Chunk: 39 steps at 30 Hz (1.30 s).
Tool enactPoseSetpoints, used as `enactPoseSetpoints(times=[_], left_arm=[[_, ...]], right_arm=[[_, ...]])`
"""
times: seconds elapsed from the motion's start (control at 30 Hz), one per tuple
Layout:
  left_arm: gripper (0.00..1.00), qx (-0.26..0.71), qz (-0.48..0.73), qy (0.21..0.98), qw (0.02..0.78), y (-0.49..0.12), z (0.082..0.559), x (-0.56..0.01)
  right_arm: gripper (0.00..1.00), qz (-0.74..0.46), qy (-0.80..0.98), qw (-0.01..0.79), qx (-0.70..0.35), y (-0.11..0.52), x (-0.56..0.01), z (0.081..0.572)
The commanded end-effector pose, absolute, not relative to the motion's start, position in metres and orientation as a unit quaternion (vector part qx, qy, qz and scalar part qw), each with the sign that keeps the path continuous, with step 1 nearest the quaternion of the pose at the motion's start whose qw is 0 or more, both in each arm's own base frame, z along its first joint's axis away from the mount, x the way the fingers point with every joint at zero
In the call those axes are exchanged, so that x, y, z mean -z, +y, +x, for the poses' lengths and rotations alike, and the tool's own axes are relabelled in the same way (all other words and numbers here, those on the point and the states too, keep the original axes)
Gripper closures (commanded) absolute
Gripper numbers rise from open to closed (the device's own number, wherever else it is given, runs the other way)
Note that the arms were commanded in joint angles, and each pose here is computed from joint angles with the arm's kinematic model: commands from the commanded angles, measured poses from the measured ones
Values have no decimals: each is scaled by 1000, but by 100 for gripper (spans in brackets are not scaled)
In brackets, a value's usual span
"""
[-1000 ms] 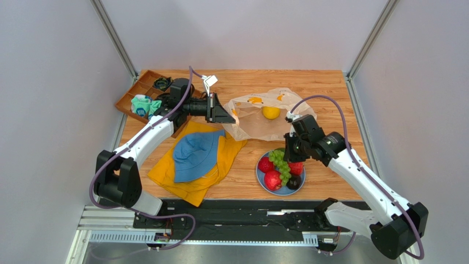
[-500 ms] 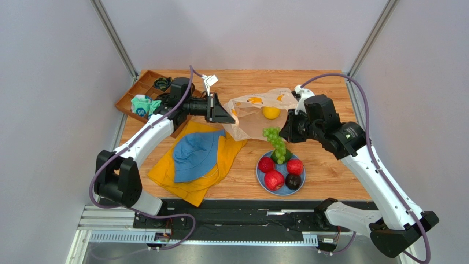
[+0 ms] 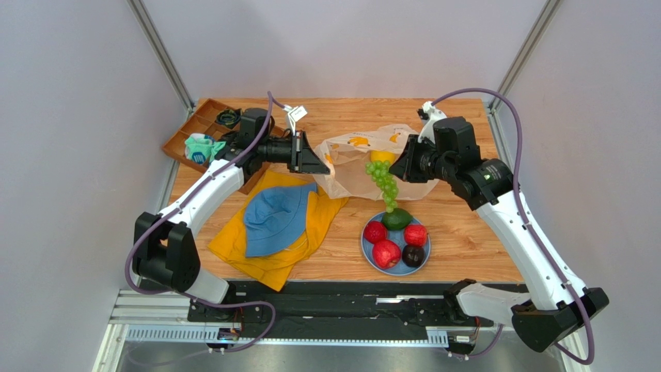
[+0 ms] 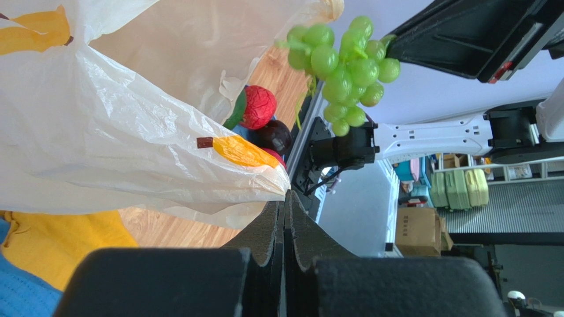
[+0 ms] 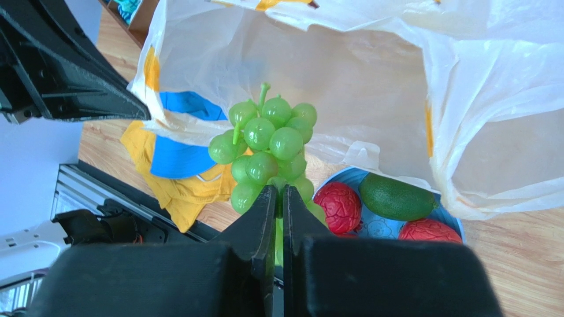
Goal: Place the fruits into the plastic bag
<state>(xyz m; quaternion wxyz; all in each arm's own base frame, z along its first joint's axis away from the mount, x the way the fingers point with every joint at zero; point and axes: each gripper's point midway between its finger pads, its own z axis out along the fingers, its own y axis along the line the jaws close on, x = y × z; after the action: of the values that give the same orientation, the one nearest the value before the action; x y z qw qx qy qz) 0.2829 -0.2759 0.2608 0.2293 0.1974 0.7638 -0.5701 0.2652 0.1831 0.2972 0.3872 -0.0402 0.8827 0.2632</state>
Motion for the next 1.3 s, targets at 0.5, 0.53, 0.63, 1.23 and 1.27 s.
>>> enactPoseSetpoints(times=[0.5, 0.53, 0.63, 1.23, 1.27], left_arm=[[100, 553, 232, 748, 284, -269, 284, -293], [100, 554, 232, 747, 284, -270, 284, -293], [100, 554, 232, 747, 284, -269, 283, -293], [100, 544, 233, 753, 288, -267, 285, -291], [100, 543, 233, 754, 288, -267, 285, -291]], right_arm=[[100, -17, 851, 404, -336, 206, -329, 325], [100, -15, 851, 400, -340, 208, -329, 325], [100, -10, 849, 393, -353, 211, -327, 322], [100, -9, 868, 367, -334, 192, -294, 281], [100, -8, 870, 366, -331, 192, -292, 282]])
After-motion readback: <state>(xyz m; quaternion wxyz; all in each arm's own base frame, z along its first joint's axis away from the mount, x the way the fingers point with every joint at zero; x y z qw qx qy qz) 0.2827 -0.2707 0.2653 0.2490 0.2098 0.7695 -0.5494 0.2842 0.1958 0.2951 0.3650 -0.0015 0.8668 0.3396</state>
